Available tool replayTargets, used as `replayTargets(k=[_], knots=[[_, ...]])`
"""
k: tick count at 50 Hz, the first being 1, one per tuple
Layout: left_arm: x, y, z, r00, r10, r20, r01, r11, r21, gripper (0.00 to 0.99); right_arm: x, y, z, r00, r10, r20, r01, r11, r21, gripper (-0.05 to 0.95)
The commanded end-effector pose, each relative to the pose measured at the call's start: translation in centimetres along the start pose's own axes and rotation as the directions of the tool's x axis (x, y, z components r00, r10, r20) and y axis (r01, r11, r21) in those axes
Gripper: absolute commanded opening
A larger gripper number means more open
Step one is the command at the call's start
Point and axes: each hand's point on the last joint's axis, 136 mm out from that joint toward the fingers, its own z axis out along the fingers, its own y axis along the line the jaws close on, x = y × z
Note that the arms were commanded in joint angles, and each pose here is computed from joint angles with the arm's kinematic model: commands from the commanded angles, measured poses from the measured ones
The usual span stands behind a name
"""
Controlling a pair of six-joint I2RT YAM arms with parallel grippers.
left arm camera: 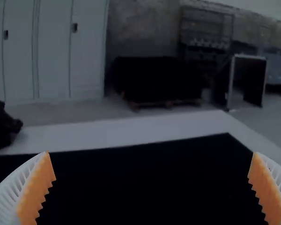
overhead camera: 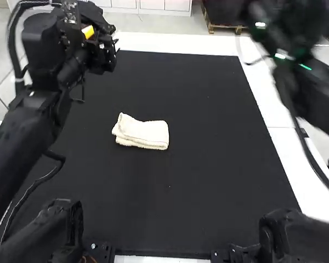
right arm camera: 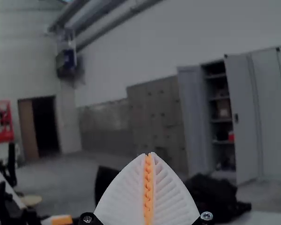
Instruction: Fold the towel.
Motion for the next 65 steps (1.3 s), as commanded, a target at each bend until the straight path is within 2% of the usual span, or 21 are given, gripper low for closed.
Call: replayTargets(k=[1, 9, 12, 18, 26, 29, 34, 36, 37, 39, 40, 42, 43, 45, 48, 49, 53, 55, 57, 61, 65], knots=[[-2.5, 0.0, -2.3, 0.994, 0.018, 0.105, -0.014, 0.9989, -0.044, 0.970, -4.2, 2.1, -4.5, 0.994, -0.034, 0.108, 0.035, 0.999, -0.002, -0.02], [-4.8, -1.5, -6.1, 0.975, 0.040, 0.219, -0.033, 0.9988, -0.036, 0.970, -5.7, 4.8, -9.8, 0.974, -0.102, 0.202, 0.105, 0.994, -0.003, -0.02], [-5.4, -1.7, -7.7, 0.963, 0.053, 0.264, -0.041, 0.9978, -0.052, 0.970, -6.0, 5.6, -11.4, 0.966, -0.121, 0.230, 0.125, 0.992, 0.001, -0.02], [-5.8, -2.2, -10.6, 0.942, 0.072, 0.328, -0.053, 0.9964, -0.066, 0.970, -7.1, 6.4, -13.6, 0.939, -0.204, 0.275, 0.196, 0.979, 0.059, -0.02], [-5.4, -2.8, -12.0, 0.938, 0.047, 0.344, -0.034, 0.9985, -0.043, 0.970, -9.2, 9.1, -17.0, 0.884, -0.291, 0.365, 0.270, 0.957, 0.109, -0.02], [-5.4, -3.3, -12.2, 0.937, 0.037, 0.346, -0.034, 0.9993, -0.016, 0.970, -8.8, 9.2, -17.4, 0.885, -0.297, 0.359, 0.270, 0.955, 0.122, -0.02], [-5.5, -3.4, -12.5, 0.934, 0.040, 0.356, -0.036, 0.9992, -0.017, 0.970, -6.8, 7.1, -16.7, 0.920, -0.285, 0.268, 0.243, 0.953, 0.180, -0.02], [-5.2, -3.3, -12.4, 0.936, 0.048, 0.348, -0.043, 0.9988, -0.021, 0.970, -6.4, 6.1, -16.7, 0.922, -0.300, 0.245, 0.248, 0.943, 0.221, 0.07], [-5.1, -3.2, -12.3, 0.937, 0.058, 0.345, -0.051, 0.9983, -0.028, 0.970, -6.2, 5.5, -16.7, 0.924, -0.301, 0.234, 0.242, 0.938, 0.250, 0.18], [-5.3, -3.1, -12.4, 0.928, 0.093, 0.361, -0.082, 0.9956, -0.045, 0.970, -6.1, 4.5, -16.9, 0.922, -0.312, 0.228, 0.240, 0.925, 0.295, 0.43], [-5.6, -3.2, -12.5, 0.922, 0.108, 0.371, -0.097, 0.9941, -0.049, 0.970, -5.9, 3.8, -17.0, 0.919, -0.331, 0.214, 0.251, 0.910, 0.330, 0.61], [-6.0, -3.4, -12.6, 0.909, 0.160, 0.385, -0.147, 0.9871, -0.062, 0.970, -5.5, 2.4, -17.3, 0.914, -0.360, 0.185, 0.266, 0.879, 0.396, 0.87], [-6.2, -3.4, -12.7, 0.900, 0.190, 0.392, -0.175, 0.9818, -0.075, 0.970, -5.3, 1.7, -17.5, 0.910, -0.380, 0.168, 0.280, 0.860, 0.426, 0.94], [-6.1, -3.5, -12.7, 0.890, 0.233, 0.391, -0.216, 0.9725, -0.086, 0.970, -4.5, -0.4, -18.1, 0.898, -0.426, 0.111, 0.314, 0.797, 0.516, 0.92], [-5.9, -3.4, -12.6, 0.870, 0.269, 0.412, -0.251, 0.9629, -0.100, 0.969, -2.7, -3.7, -19.2, 0.886, -0.464, 0.026, 0.347, 0.699, 0.625, 0.92], [-5.7, -3.4, -12.5, 0.865, 0.275, 0.419, -0.256, 0.9613, -0.103, 0.969, -2.1, -4.5, -19.4, 0.883, -0.468, 0.007, 0.355, 0.679, 0.643, 0.92], [-5.5, -3.3, -12.5, 0.826, 0.294, 0.482, -0.272, 0.9552, -0.117, 0.970, 0.2, -6.6, -19.9, 0.897, -0.440, -0.039, 0.348, 0.650, 0.676, 0.92], [-5.1, -3.1, -12.4, 0.816, 0.293, 0.499, -0.270, 0.9554, -0.119, 0.969, 1.8, -7.5, -20.1, 0.884, -0.455, -0.104, 0.399, 0.620, 0.675, 0.92], [-4.4, -3.0, -12.2, 0.813, 0.293, 0.502, -0.271, 0.9552, -0.119, 0.969, 2.5, -7.7, -20.0, 0.885, -0.453, -0.104, 0.401, 0.629, 0.666, 0.92], [-2.1, -2.3, -11.2, 0.840, 0.286, 0.461, -0.262, 0.9580, -0.117, 0.969, 4.1, -8.8, -20.4, 0.887, -0.445, -0.119, 0.401, 0.617, 0.677, 0.92], [0.1, -1.6, -10.4, 0.868, 0.274, 0.414, -0.249, 0.9618, -0.115, 0.969, 7.5, -10.2, -20.7, 0.900, -0.398, -0.179, 0.408, 0.625, 0.665, 0.92]])
